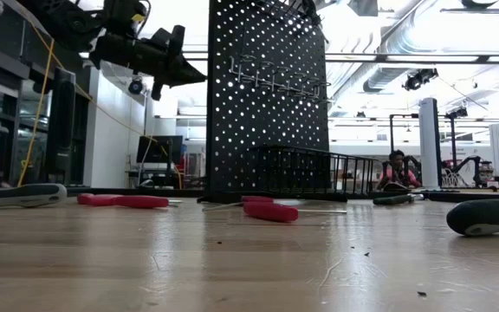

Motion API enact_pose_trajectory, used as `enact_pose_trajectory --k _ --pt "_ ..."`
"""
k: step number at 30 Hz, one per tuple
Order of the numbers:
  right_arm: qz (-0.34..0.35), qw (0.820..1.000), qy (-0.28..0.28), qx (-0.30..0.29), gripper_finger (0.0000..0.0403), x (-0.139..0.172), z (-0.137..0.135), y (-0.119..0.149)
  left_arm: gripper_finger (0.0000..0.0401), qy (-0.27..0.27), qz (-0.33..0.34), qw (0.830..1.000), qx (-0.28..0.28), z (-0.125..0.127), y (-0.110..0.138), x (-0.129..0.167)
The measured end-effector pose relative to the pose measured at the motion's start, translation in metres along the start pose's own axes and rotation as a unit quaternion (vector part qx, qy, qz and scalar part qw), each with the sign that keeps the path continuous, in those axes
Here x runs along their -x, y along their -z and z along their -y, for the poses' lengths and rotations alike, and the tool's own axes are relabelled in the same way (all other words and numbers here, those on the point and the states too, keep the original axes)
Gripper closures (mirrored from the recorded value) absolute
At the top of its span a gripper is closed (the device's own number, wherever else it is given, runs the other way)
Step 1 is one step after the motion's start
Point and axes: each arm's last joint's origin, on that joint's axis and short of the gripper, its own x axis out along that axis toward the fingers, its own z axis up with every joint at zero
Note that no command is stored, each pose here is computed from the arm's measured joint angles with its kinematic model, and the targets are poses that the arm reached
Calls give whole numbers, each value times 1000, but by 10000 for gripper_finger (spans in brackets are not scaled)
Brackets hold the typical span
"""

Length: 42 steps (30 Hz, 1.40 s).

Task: Hang tools onto peg board
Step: Hang the blue pick tool on the peg board, then hang the gray screwdriver on the peg board

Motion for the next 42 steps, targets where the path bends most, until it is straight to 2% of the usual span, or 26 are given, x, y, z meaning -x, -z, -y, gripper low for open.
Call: enact_pose_trajectory --k 7,11,15,18,22,25,28,32,35,40,42 --pt "17 1000 16 5 403 16 3 -8 401 -2 -2 1000 -20 -1 -11 19" --pt "21 1000 12 11 403 31 2 -12 401 11 -70 997 -28 8 -2 31" --pt "9 1000 19 20 403 40 0 -10 401 33 -166 985 -23 27 18 38" --pt "-17 999 26 13 403 42 -1 -5 401 64 -249 966 -20 46 38 43" --pt "-85 996 23 -3 403 44 -4 10 401 97 -371 922 -46 69 66 58" --pt "-139 990 25 -12 403 44 -8 25 401 124 -420 897 -67 81 86 67" --pt "-174 984 22 -7 403 46 -15 34 401 147 -434 884 -96 90 103 71" --pt "-194 981 17 11 403 51 -22 40 399 135 -470 862 -134 97 125 70" --pt "-200 979 26 22 403 54 -25 42 390 124 -498 848 -130 103 136 69" --pt "-211 977 38 -3 403 57 -25 45 348 95 -555 813 -151 113 130 79" --pt "-212 976 41 -18 403 57 -26 45 324 59 -571 804 -156 115 124 85"
